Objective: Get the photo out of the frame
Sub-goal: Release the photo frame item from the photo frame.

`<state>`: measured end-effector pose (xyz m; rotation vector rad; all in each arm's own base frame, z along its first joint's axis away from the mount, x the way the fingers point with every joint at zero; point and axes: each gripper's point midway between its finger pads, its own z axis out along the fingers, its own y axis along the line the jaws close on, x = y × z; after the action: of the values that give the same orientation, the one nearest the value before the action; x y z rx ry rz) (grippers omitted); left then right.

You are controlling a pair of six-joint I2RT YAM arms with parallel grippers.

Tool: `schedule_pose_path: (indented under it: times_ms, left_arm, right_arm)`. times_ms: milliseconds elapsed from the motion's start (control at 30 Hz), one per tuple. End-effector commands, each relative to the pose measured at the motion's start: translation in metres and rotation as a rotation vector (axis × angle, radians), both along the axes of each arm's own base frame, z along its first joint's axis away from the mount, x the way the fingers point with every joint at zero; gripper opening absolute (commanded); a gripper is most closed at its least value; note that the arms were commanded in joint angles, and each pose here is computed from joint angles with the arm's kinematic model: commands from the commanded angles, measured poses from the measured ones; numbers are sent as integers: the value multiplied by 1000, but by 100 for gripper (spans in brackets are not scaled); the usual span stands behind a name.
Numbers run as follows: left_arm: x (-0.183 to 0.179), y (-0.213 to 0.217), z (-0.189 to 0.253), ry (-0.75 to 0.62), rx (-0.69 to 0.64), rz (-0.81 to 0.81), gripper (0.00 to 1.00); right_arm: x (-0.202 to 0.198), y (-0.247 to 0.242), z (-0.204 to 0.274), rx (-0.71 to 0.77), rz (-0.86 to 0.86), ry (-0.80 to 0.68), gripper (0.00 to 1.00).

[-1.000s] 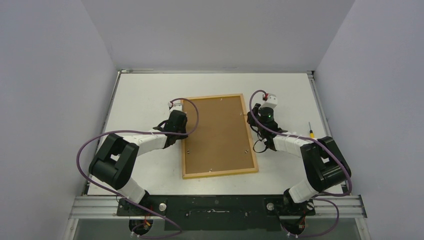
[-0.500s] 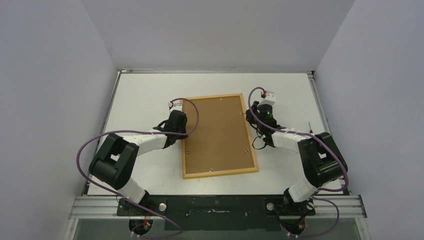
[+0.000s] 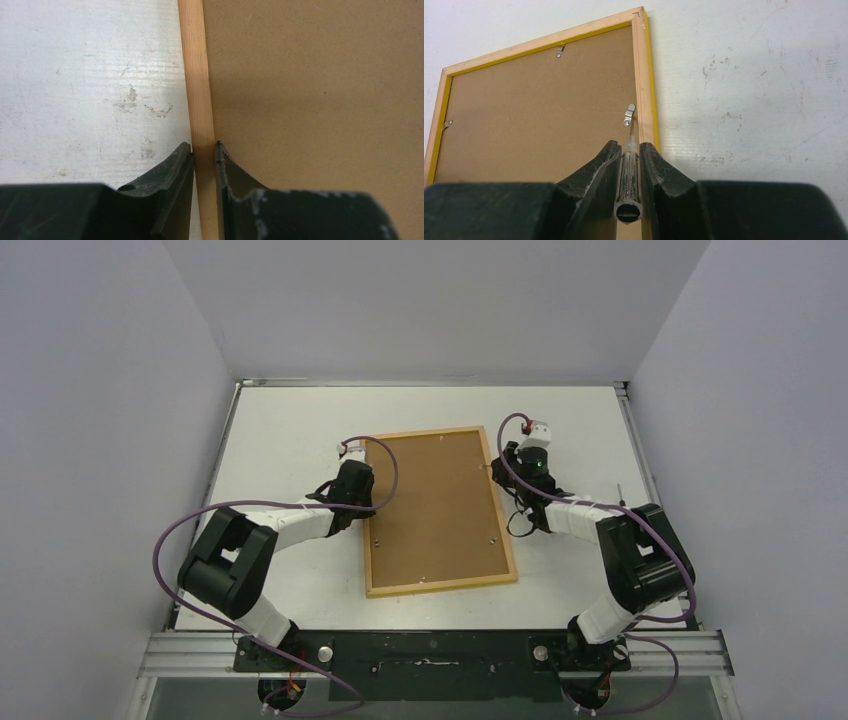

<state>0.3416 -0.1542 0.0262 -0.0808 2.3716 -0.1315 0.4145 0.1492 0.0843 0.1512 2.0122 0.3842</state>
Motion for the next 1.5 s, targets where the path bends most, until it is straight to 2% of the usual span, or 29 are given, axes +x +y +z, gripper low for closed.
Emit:
schedule_pose_path:
  times_ms: [0,233,567,667,800,933,1100,1167,1233,1467]
  left_arm:
    - [-1,-15,3,1,-44,-65,0]
    - [-2,-25,3,4,-73,-108,0]
    - [-7,-48,9,-15,-131,-210,1]
    - [-11,-58,13,-26,-163,-254,15]
    - [-14,-53,22,-74,-191,-230,36]
    - [-12,-47,29,-105,-210,-193,49]
    - [-8,-33,31,-115,-228,-118,49]
    - [-6,-28,30,-113,-232,-96,47]
    - [-6,-27,29,-111,-236,-93,43]
    - [-4,-28,22,-80,-258,-89,43]
  right_arm:
    - [-3,0,22,19,-2,-38,5]
    - [-12,-22,49,11,-105,-88,5]
    - [-11,51,56,79,210,-61,5]
    - [-11,75,55,47,271,-59,5]
    - [-9,105,49,23,326,-44,5]
    - [-4,129,46,20,372,-35,5]
    - [2,155,43,23,425,-27,5]
    - [4,167,43,17,452,-27,5]
    - [6,179,43,6,477,-33,5]
    - [-2,214,31,6,586,-24,5]
